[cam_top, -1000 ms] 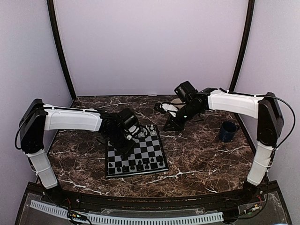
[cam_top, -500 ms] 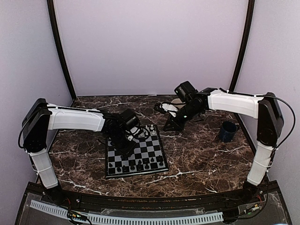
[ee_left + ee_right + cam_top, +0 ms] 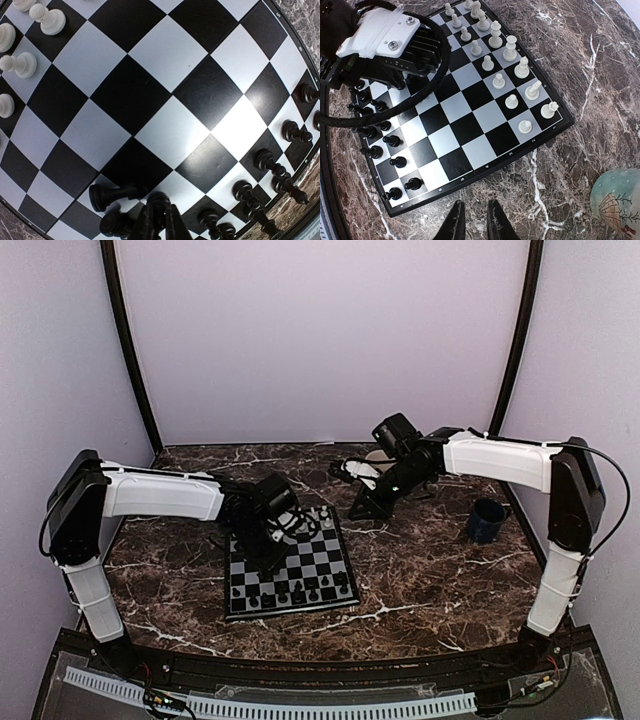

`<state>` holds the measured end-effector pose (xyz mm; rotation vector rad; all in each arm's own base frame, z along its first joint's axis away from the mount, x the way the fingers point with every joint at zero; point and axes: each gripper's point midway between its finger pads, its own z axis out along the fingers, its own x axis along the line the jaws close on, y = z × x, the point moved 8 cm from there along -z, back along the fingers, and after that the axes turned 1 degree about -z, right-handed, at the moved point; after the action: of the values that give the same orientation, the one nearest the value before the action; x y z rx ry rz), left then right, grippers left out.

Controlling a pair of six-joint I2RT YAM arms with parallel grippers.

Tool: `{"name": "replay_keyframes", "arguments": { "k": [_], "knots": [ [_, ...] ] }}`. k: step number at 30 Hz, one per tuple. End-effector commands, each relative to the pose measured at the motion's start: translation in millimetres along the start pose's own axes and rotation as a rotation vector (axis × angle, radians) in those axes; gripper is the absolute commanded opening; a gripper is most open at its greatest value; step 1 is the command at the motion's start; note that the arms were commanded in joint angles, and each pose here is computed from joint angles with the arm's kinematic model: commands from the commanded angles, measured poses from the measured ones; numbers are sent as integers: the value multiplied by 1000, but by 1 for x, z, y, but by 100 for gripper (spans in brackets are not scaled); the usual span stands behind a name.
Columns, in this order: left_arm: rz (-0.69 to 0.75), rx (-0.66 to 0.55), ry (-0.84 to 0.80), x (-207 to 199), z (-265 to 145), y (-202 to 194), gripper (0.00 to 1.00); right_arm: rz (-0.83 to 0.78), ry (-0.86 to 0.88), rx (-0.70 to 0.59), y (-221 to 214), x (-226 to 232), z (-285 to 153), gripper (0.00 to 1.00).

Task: Set up the chess pieces on the board
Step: Pick up the pawn from the chessboard, then place the pawn at g7.

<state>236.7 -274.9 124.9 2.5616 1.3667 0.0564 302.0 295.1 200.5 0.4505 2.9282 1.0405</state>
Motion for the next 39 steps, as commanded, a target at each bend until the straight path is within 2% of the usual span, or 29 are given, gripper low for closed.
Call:
{"name": "replay_keyframes", "arguments": {
  "k": [1, 8, 15, 21, 39],
  "knots": [
    [9, -109, -63, -9, -30, 12, 6, -12, 13, 0, 1, 1, 3, 18],
    [20, -200, -106, -10, -68, 9, 4, -12, 11, -1, 1, 2, 2, 18],
    [58, -165, -89, 3, -85, -38, 4, -13, 16, -4, 2, 1, 2, 18],
    [93, -53, -88, 8, -67, -64, 4, -10, 31, 1, 1, 2, 5, 18],
    [149, 57, -52, 9, -21, -62, 4, -7, 32, 20, -2, 0, 11, 18]
  ]
}}
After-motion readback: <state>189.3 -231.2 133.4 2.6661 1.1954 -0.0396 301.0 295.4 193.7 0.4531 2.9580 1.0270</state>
